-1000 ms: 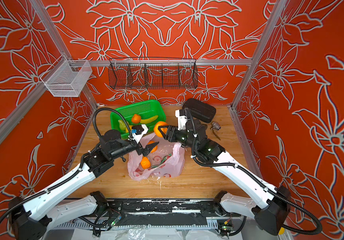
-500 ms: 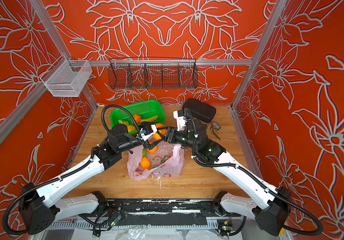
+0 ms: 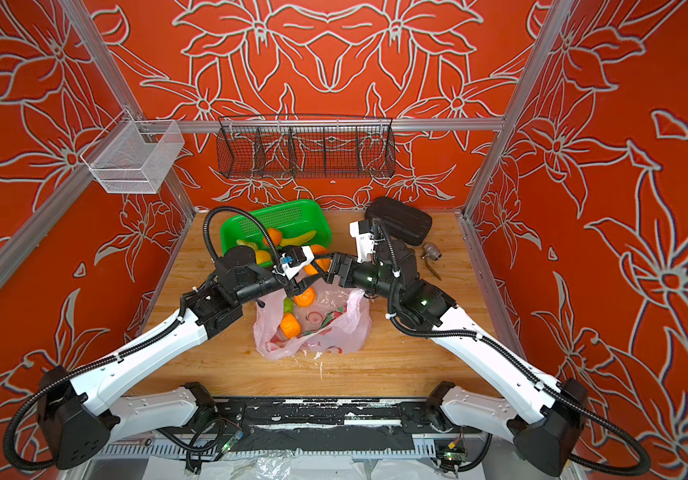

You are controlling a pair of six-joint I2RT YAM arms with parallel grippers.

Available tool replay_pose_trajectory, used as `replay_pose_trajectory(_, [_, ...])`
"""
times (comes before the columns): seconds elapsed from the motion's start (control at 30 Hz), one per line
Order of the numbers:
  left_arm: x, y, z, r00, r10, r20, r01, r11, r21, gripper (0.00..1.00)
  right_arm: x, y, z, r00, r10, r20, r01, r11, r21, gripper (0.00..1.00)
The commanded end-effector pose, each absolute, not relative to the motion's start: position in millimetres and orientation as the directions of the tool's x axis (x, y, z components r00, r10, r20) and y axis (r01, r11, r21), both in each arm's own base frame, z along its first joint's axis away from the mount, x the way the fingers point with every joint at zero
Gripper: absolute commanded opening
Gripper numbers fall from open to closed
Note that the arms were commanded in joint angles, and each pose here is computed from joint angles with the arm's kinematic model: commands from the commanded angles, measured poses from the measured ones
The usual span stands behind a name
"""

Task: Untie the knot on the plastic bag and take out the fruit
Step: 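Grasp the orange with the left gripper while the right gripper releases it, then carry the orange into the green basket with the left gripper while the right gripper withdraws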

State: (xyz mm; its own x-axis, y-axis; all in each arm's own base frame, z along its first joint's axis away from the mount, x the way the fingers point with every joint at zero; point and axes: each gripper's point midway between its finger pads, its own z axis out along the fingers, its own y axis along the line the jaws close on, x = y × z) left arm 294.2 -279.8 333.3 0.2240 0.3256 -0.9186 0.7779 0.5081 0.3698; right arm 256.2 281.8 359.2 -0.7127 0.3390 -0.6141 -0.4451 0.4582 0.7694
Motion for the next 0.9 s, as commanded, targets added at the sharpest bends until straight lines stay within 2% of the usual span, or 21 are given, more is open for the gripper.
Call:
replay_pose_trajectory(0.0, [299.0,-265.6,347.5,0.132,0.303,-0.944,0.745,0.598,0.296,0.49,255.7,260.6,383.7,-0.662,0.423,-0.619,-0.433,0.458,0.776,0.97])
replay_pose_trajectory(0.2, [297.4,-249.8,347.6,0.017,0.255,-0.967,0.723,0.665,0.188,0.47,258.8,245.3,410.3,-0.609,0.485,-0.628,-0.448,0.442,0.777,0.97])
replay_pose_trajectory(0.33, [279.6,-255.1,350.7,-0.095,0.162,-0.982,0.776,0.631,0.029,0.45,267.4,244.9,406.6,-0.565,0.543,-0.622,-0.469,0.408,0.783,0.97])
replay_pose_trajectory(0.4, [259.9,-264.7,348.4,-0.163,0.103,-0.981,0.83,0.552,-0.08,0.45,279.2,236.0,397.9,-0.525,0.564,-0.637,-0.434,0.467,0.771,0.97])
replay_pose_trajectory(0.47, [240.4,-273.8,348.7,-0.216,0.048,-0.975,0.866,0.471,-0.168,0.45,290.9,226.3,394.2,-0.469,0.541,-0.698,-0.408,0.569,0.714,0.97])
replay_pose_trajectory(0.53, [233.4,-278.4,340.8,-0.264,0.018,-0.964,0.861,0.456,-0.227,0.46,300.8,225.0,389.7,-0.447,0.49,-0.748,-0.391,0.646,0.656,0.97])
replay_pose_trajectory(0.6, [243.2,-270.9,331.4,-0.288,0.021,-0.957,0.814,0.533,-0.233,0.46,306.6,230.5,385.3,-0.453,0.454,-0.767,-0.394,0.67,0.629,0.97])
replay_pose_trajectory(0.7, [285.3,-233.3,326.7,-0.306,-0.006,-0.952,0.598,0.777,-0.197,0.46,310.8,229.0,370.0,-0.453,0.411,-0.791,-0.378,0.715,0.588,0.97])
replay_pose_trajectory(0.73, [294.7,-222.4,328.1,-0.319,-0.002,-0.948,0.543,0.819,-0.185,0.46,312.0,227.3,364.2,-0.44,0.41,-0.799,-0.377,0.723,0.579,0.97])
replay_pose_trajectory(0.87, [331.7,-183.9,332.5,-0.423,-0.138,-0.896,0.374,0.874,-0.311,0.47,317.7,222.2,358.0,-0.411,0.404,-0.817,-0.375,0.742,0.556,0.97])
